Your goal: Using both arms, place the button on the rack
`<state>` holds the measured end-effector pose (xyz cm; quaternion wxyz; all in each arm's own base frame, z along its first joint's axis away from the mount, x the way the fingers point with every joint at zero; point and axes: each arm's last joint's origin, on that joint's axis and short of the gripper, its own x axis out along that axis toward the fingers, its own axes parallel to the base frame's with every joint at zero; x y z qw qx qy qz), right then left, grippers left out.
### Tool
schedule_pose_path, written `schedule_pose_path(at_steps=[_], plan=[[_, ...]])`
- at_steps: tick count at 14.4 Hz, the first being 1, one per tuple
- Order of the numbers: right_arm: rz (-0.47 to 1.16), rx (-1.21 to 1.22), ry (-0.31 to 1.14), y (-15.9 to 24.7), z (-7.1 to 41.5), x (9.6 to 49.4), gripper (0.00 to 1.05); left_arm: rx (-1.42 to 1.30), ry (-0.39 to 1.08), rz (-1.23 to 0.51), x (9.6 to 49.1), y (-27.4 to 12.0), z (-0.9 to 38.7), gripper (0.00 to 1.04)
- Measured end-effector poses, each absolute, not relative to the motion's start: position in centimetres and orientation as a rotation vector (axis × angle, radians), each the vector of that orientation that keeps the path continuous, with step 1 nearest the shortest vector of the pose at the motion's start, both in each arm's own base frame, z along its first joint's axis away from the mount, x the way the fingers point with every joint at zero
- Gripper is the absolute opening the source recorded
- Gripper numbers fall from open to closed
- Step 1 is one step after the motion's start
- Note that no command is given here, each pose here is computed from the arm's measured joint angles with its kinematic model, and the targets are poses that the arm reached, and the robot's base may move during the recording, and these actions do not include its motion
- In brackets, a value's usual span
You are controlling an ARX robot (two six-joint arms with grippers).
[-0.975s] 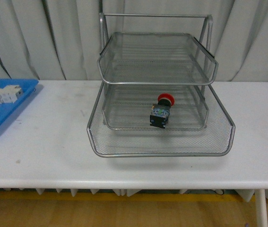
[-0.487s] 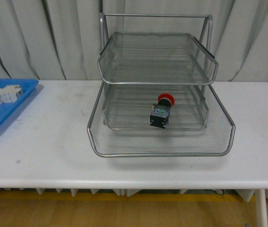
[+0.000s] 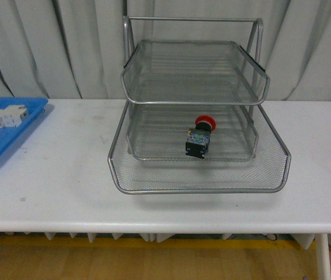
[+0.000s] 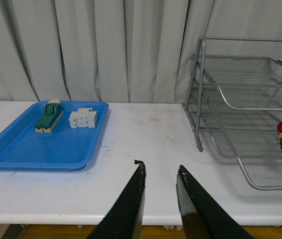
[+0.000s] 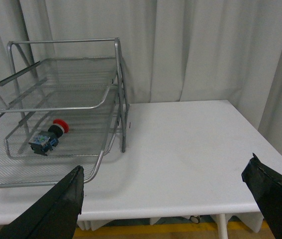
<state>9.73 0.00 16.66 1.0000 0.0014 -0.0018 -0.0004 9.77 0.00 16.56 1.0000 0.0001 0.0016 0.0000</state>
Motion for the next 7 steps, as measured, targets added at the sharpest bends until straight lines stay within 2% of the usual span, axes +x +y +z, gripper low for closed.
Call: schedule_pose_path(at_steps=[3,4,6,7], plan=[[0.000,0.011,0.010,0.0,16.6,9.7,0.98,0.000,0.003,0.000,9.8,0.0,16.6,0.63],[0.009,0.055,0.062,0.1,16.5,10.0,0.98,0.000,0.004,0.000,9.8,0.0,16.6,0.76],[0.014,0.136,0.014,-0.1,19.0,12.0,0.98,0.000,0.003,0.000,9.8,0.0,16.6,0.97],[0.034,0.142,-0.050,0.1,21.3,13.9,0.98,0.001,0.004,0.000,9.8,0.0,16.6,0.98]])
